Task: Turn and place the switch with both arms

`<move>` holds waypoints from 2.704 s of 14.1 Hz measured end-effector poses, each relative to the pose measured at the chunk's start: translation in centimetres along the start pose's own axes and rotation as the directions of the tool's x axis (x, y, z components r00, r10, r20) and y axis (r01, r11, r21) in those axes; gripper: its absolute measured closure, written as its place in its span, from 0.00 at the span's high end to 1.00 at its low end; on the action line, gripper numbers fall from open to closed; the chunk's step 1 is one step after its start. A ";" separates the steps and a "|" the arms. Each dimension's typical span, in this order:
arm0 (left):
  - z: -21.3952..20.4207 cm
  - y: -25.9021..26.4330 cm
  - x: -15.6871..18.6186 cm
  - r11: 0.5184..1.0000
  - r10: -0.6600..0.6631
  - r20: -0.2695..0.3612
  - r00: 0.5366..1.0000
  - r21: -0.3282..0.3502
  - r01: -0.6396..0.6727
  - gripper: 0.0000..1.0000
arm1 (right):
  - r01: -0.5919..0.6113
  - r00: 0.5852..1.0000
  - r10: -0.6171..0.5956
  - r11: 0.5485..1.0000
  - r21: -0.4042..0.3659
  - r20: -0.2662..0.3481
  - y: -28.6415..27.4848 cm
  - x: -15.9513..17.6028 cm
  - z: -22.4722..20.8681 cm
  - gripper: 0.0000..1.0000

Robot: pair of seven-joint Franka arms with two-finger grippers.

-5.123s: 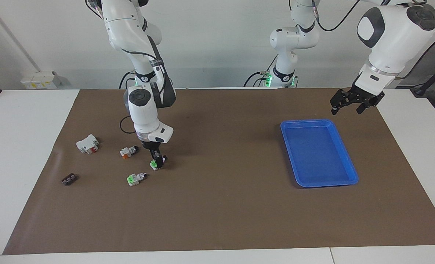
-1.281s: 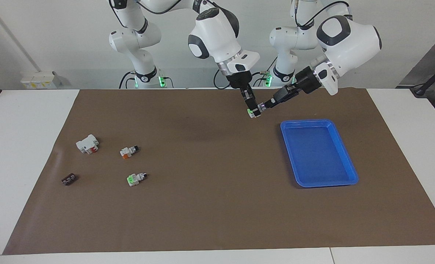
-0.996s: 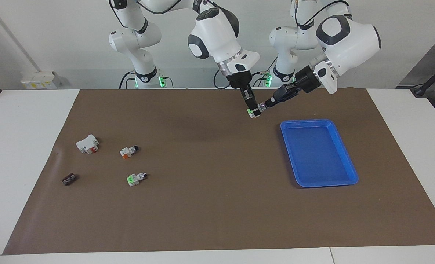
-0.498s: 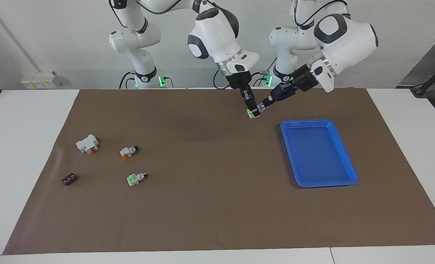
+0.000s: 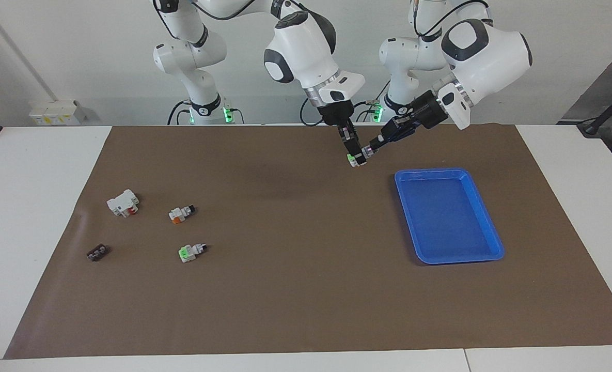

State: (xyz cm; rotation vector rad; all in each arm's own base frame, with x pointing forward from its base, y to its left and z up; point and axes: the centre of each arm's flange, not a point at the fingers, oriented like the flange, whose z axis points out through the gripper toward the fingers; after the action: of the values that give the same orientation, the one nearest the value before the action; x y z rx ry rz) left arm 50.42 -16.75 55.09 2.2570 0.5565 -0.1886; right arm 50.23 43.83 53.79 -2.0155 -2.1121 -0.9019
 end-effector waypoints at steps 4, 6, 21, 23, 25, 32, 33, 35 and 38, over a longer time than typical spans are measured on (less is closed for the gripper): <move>0.0 0.0 0.0 1.000 -0.007 0.000 1.000 -0.002 0.007 0.11 | -0.001 1.000 0.001 1.000 0.000 0.000 0.0 0.0 0.0 0.41; 0.0 0.0 0.0 0.998 -0.059 0.000 0.998 -0.004 0.059 0.11 | -0.001 1.000 0.001 1.000 -0.001 0.000 0.0 0.0 0.0 0.41; -0.9 0.8 0.1 0.660 -0.750 -0.018 0.661 -0.086 0.747 0.11 | -0.013 1.000 0.012 0.999 -0.033 -0.023 1.0 0.1 -0.2 0.41; -0.8 0.7 0.2 0.580 -0.814 -0.014 0.581 -0.090 0.810 0.11 | -0.016 1.000 0.015 0.999 -0.031 -0.023 0.9 0.1 -0.1 0.41; -0.8 0.5 0.2 0.472 -0.881 -0.036 0.471 -0.089 0.877 0.11 | -0.015 1.000 0.015 1.000 -0.024 -0.024 0.7 0.2 0.3 0.41; -0.9 0.5 -0.1 0.126 -0.990 -0.081 0.116 -0.122 0.985 0.11 | -0.013 1.000 0.012 1.000 -0.009 -0.025 0.1 0.6 0.9 0.41; -0.9 0.5 -0.2 0.082 -0.994 -0.088 0.071 -0.131 0.988 0.11 | -0.014 1.000 0.014 1.000 -0.007 -0.025 0.0 0.7 1.0 0.41; -0.9 0.4 -0.2 0.038 -0.996 -0.091 0.026 -0.140 0.989 0.11 | -0.017 1.000 0.016 1.000 -0.006 -0.026 -0.1 0.8 1.0 0.41; -1.0 0.4 -0.2 0.026 -0.996 -0.091 0.013 -0.143 0.989 0.11 | -0.017 1.000 0.017 1.000 -0.006 -0.026 -0.1 0.9 1.0 0.41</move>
State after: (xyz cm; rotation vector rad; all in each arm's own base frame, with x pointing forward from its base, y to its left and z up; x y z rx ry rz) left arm 50.41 -16.35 56.07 1.3185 2.2339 -0.6878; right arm 50.35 45.06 53.29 -2.0097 -2.0785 -0.9282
